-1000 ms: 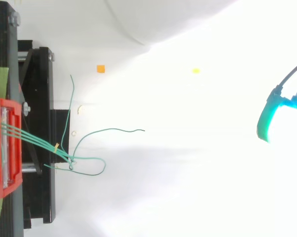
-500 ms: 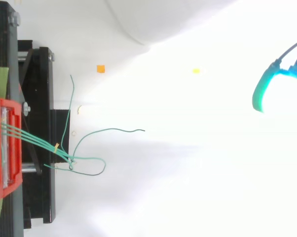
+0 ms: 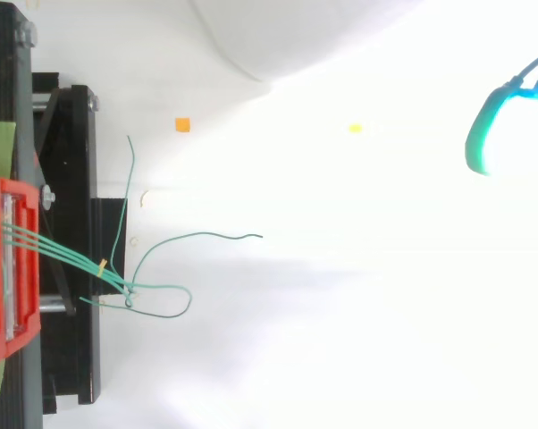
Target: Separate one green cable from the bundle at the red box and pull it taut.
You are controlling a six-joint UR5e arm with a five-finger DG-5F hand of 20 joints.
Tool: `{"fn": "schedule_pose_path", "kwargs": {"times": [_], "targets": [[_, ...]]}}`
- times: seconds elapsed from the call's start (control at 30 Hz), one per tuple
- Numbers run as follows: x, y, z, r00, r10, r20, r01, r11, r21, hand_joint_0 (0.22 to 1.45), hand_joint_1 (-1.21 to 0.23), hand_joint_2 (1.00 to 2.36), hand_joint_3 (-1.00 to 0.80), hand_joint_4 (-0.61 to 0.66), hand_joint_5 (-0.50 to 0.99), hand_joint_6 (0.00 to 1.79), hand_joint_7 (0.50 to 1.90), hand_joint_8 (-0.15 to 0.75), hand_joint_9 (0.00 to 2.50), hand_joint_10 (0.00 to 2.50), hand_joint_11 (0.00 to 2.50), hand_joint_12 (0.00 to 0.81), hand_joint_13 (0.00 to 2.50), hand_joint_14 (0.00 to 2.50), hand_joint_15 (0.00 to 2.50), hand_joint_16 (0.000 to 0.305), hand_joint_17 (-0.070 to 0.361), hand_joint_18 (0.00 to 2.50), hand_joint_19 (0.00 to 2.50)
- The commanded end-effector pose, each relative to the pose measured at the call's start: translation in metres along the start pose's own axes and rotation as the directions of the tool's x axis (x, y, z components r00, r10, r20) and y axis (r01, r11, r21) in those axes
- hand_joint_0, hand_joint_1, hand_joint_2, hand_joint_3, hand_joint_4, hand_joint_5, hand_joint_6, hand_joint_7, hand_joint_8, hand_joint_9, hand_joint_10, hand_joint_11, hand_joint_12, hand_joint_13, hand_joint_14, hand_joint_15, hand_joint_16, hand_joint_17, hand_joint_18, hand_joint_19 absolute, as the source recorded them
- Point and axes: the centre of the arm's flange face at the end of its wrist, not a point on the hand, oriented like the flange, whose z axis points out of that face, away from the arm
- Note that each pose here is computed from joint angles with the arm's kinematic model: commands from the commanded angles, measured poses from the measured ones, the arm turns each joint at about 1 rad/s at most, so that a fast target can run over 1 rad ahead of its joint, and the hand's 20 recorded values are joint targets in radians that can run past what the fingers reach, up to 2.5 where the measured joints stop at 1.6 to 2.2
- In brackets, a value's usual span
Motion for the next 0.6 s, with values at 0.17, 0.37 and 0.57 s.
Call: {"fn": "schedule_pose_path", "kwargs": {"times": [0.17, 0.37, 0.57], "targets": [[-0.003, -0.001, 0.037, 0.9997, -0.026, 0.003, 0.026, 0.9995, 0.018, 0.33, -0.36, 1.00, -0.50, 0.23, -0.27, 0.50, 0.66, 0.400, 1.65, 0.02, 0.65, 0.466, 1.47, 0.01, 0.28, 0.085, 0.191, 2.03, 0.00], [-0.018, 0.026, 0.081, 0.9988, -0.045, -0.019, 0.046, 0.9984, 0.033, 0.33, -0.36, 1.00, -0.50, 0.23, -0.27, 0.50, 0.66, 0.399, 1.65, 0.02, 0.62, 0.471, 1.45, 0.01, 0.27, 0.084, 0.188, 2.02, 0.00], [-0.024, 0.031, 0.118, 0.9865, -0.164, -0.007, 0.164, 0.9865, -0.001, 0.33, -0.36, 1.00, -0.50, 0.23, -0.26, 0.50, 0.66, 0.404, 1.65, 0.02, 0.63, 0.467, 1.44, 0.01, 0.26, 0.082, 0.185, 2.01, 0.00]]}}
